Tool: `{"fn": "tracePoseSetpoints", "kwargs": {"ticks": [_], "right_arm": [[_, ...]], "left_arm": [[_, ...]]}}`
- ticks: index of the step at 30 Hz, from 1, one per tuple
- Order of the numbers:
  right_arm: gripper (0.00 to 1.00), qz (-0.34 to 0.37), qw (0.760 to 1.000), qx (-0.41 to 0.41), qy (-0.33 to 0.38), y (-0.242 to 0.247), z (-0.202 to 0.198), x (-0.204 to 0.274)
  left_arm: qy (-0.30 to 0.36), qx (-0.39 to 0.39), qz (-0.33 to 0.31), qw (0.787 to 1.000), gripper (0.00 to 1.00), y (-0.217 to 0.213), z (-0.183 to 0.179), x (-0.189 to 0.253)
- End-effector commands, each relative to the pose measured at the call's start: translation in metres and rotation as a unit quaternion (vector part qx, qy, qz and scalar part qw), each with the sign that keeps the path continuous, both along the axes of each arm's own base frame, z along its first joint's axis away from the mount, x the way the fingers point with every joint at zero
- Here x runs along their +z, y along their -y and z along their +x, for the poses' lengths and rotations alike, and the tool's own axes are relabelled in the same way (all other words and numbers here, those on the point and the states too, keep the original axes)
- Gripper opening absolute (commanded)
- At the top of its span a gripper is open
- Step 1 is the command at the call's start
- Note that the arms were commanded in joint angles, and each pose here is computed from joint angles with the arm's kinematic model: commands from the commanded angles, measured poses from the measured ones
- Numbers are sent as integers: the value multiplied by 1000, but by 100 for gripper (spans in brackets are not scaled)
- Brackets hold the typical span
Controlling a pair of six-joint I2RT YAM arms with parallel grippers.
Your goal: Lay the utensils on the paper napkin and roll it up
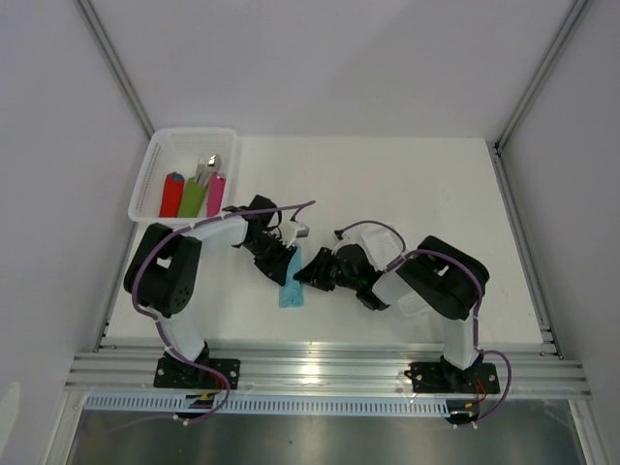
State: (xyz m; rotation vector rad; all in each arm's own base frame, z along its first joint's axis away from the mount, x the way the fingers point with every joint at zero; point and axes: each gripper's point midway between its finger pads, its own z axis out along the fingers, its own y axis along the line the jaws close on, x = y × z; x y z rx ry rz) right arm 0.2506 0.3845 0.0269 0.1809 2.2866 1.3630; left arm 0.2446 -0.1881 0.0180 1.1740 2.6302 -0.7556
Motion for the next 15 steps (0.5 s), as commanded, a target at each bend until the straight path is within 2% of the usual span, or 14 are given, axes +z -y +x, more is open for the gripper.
{"fn": "tracePoseSetpoints", "kwargs": {"ticks": [1, 6, 10, 15], "right_arm": [[31, -136, 988, -8, -75, 35, -26, -71], [22, -144, 987, -12, -71, 31, -19, -67], [9, -143, 987, -15, -66, 31, -16, -63], [3, -164, 986, -17, -39, 38, -9, -48]], "left_arm": [[-6, 6, -19, 1000, 34, 5, 4, 4], [-4, 7, -26, 1000, 34, 5, 5, 6], [-3, 5, -32, 999, 36, 4, 4, 7], [7, 0, -40, 999, 39, 0, 1, 15]]}}
